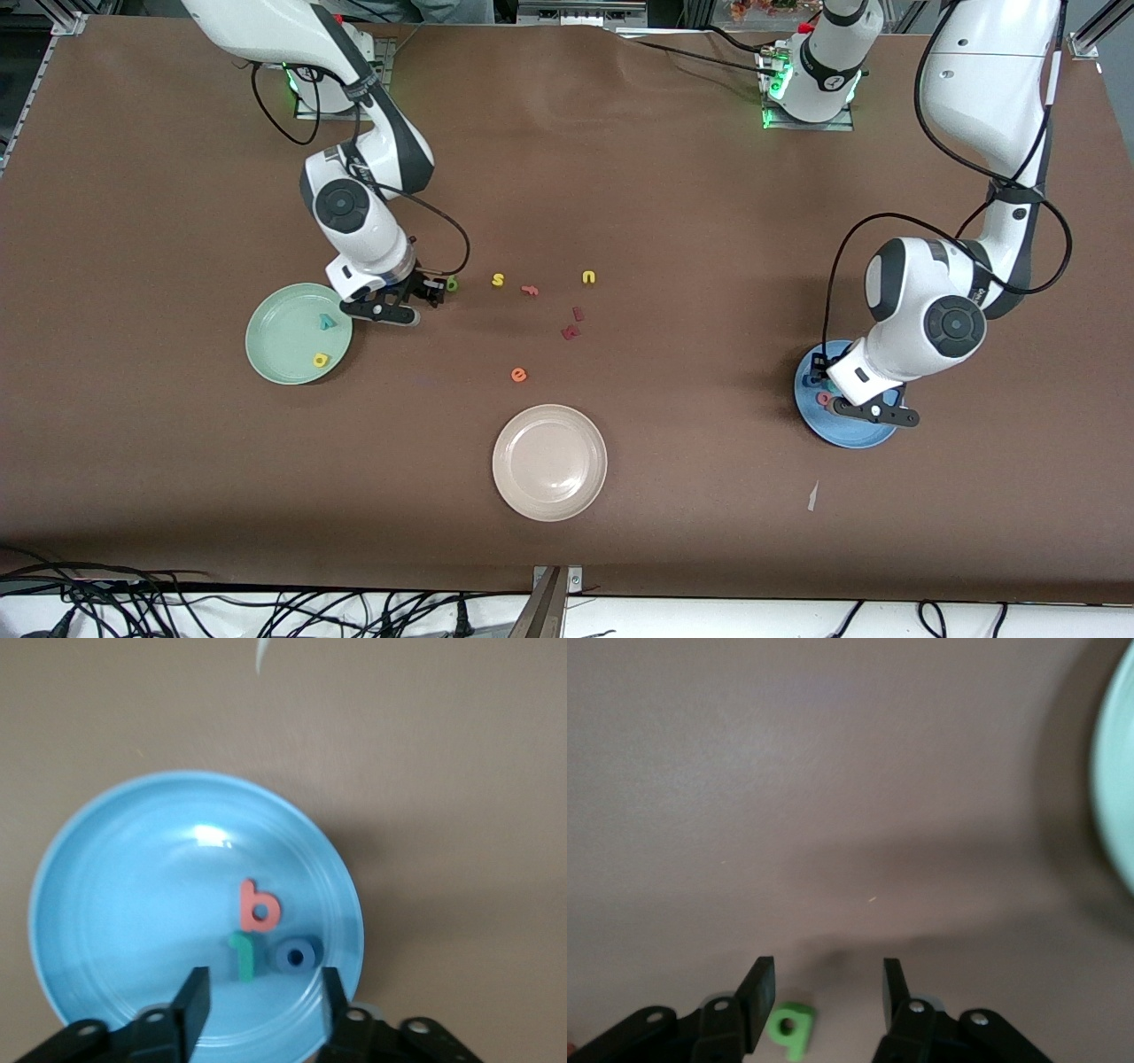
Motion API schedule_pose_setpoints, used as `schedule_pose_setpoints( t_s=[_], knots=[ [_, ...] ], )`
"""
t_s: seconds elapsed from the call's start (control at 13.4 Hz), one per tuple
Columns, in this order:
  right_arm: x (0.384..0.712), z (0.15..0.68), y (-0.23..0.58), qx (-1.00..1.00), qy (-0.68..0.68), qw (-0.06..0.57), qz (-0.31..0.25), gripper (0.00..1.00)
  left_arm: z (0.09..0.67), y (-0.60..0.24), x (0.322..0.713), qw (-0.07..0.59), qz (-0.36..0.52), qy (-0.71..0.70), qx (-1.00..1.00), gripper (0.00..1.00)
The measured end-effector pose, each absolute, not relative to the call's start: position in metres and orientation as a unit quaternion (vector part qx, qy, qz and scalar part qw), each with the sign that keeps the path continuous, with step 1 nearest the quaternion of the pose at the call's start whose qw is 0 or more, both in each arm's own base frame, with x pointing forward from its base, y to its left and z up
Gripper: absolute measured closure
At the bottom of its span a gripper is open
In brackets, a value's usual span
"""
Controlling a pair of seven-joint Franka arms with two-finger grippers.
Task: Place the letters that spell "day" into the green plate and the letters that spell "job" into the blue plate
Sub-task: 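Drop the blue o into the blue plate with the left gripper, then grasp the green g with the right gripper while the left arm withdraws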
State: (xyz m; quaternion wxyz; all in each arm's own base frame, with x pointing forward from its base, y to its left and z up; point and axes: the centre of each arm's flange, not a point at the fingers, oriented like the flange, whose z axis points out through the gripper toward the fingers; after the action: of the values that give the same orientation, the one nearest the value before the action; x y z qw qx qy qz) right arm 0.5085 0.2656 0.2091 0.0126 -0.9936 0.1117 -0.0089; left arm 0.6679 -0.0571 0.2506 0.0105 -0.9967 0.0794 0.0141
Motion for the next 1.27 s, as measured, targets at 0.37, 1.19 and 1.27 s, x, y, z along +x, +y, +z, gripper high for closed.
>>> schedule_pose_setpoints(
  t_s=[0.37, 1.19, 1.27],
  knots=[
    [0.487, 0.174, 0.298, -0.989, 0.145, 0.016, -0.008, 0.42, 0.344, -0.068, 0.692, 0.002, 0.037, 0.044, -0.998, 0.0],
    [0.48, 0.173, 0.292, -0.989, 0.147, 0.012, -0.004, 0.42, 0.535, -0.057, 0.617, 0.026, 0.028, 0.021, -0.999, 0.0],
    [0.48, 0.173, 0.292, -0.989, 0.148, 0.012, -0.004, 0.42, 0.546, -0.062, 0.608, 0.037, 0.025, 0.03, -0.999, 0.0]
  ],
)
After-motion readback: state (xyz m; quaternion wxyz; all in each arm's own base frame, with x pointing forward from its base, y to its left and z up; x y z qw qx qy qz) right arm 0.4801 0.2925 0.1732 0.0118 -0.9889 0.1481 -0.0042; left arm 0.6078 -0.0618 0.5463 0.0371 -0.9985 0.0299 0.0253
